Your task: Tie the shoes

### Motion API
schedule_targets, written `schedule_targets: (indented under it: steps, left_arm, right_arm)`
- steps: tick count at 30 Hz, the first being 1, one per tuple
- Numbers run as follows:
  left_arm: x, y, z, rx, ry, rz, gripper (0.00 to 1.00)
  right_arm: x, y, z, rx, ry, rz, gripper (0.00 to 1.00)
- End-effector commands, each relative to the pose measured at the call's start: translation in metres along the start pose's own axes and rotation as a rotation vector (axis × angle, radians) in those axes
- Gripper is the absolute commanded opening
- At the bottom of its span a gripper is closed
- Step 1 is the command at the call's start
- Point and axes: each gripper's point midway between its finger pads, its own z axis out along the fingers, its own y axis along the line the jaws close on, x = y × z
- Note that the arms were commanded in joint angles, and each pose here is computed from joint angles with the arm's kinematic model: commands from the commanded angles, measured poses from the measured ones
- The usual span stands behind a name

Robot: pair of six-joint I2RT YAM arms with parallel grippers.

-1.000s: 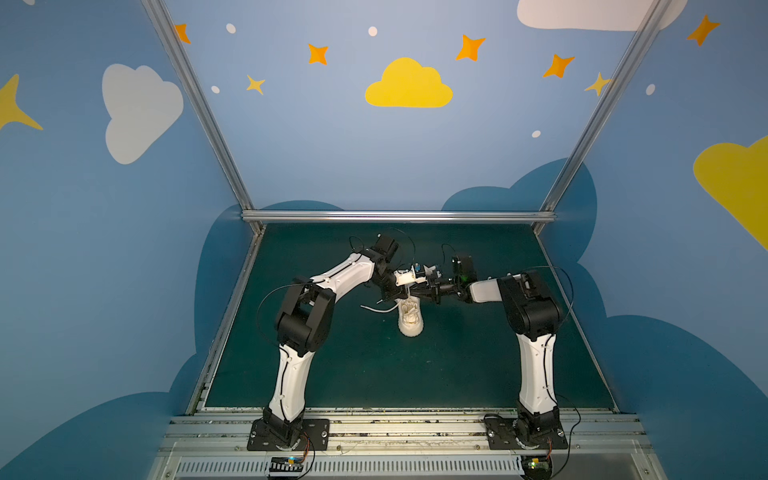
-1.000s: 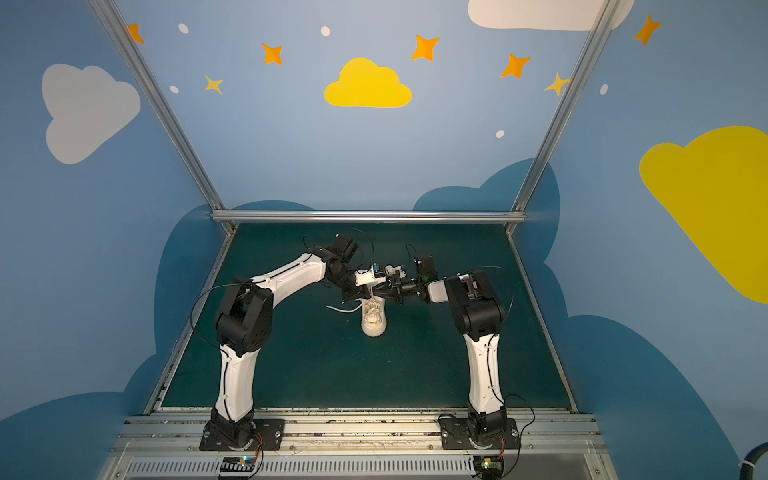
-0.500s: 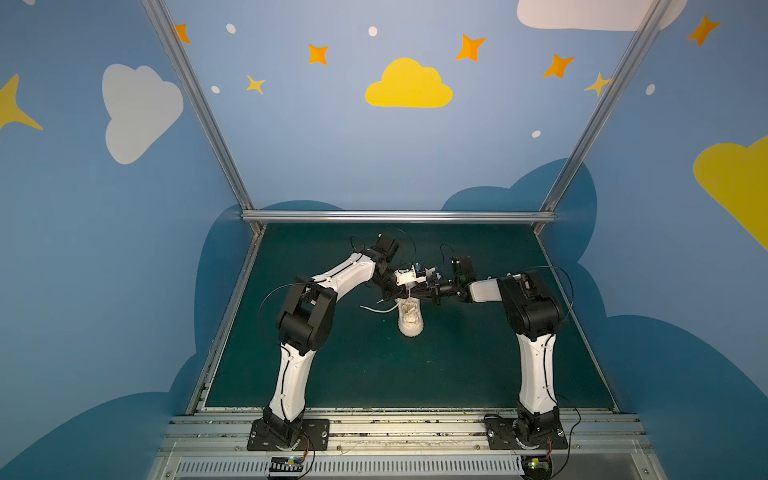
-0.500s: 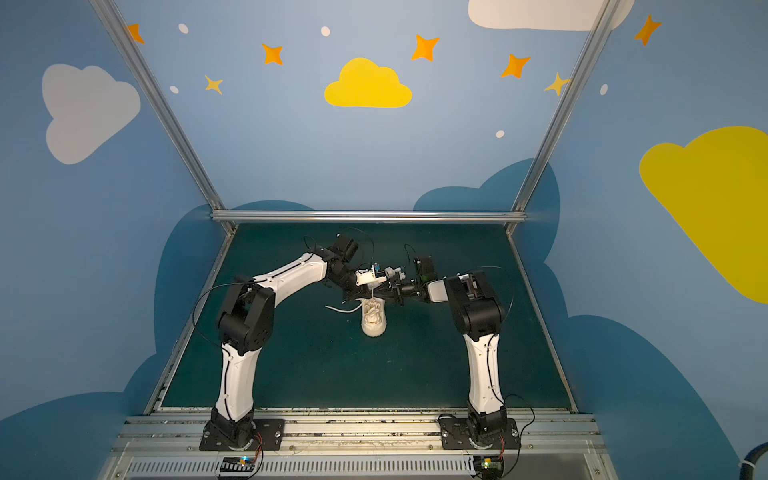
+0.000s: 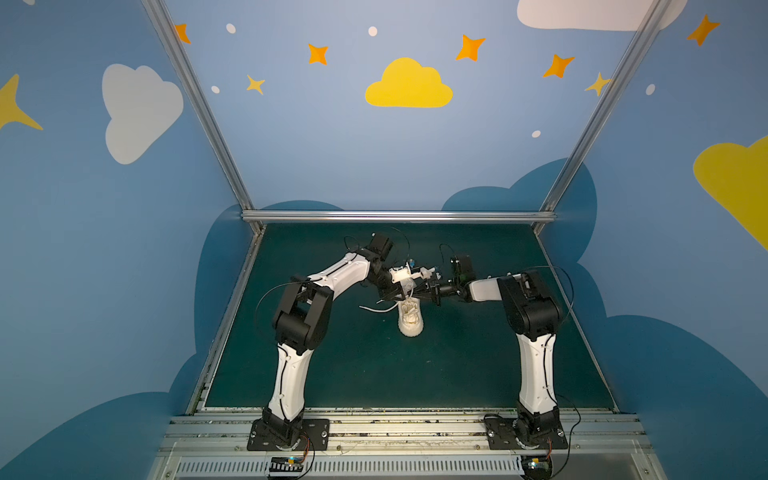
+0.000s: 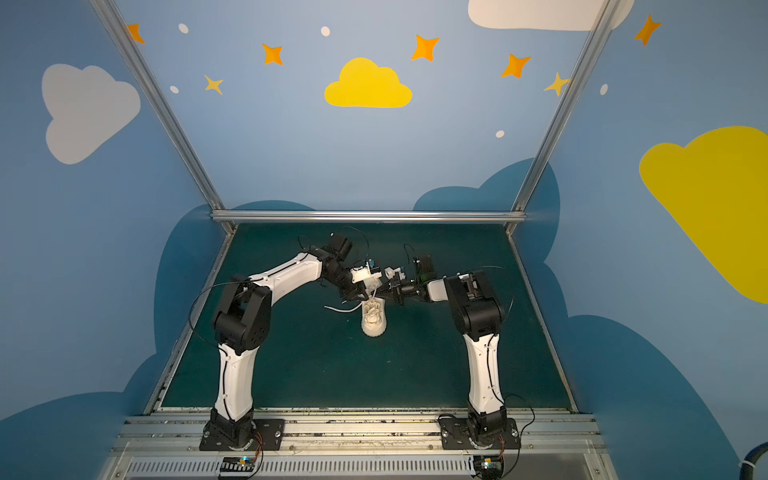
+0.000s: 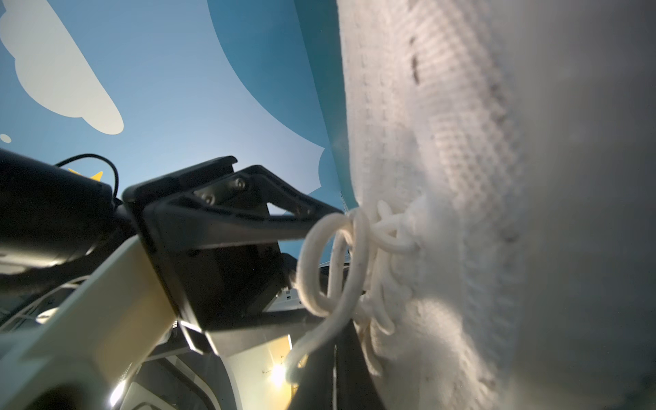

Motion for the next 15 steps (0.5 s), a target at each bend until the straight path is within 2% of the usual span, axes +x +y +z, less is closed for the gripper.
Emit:
schedule_targets:
  steps: [1, 3, 9, 15]
  left_arm:
    - [-0.018, 0.012, -0.035, -0.033, -0.121, -0.116, 0.55]
    - [-0.021, 0.018, -0.042, -0.042, -0.162, -0.173, 0.61]
    - [-0.042, 0.033, -0.045, -0.014, -0.290, -0.374, 0.68]
    - [-0.053, 0.045, -0.027, 0.026, -0.314, -0.496, 0.70]
  right_arm:
    - [0.000, 0.010, 0.001, 0.007, 0.006, -0.044, 0.00]
    - [0.001, 0.009, 0.001, 0.015, 0.005, -0.047, 0.00]
    - [0.004, 0.012, 0.000, 0.056, 0.007, -0.092, 0.00]
    - [0.005, 0.013, 0.001, 0.074, 0.015, -0.095, 0.00]
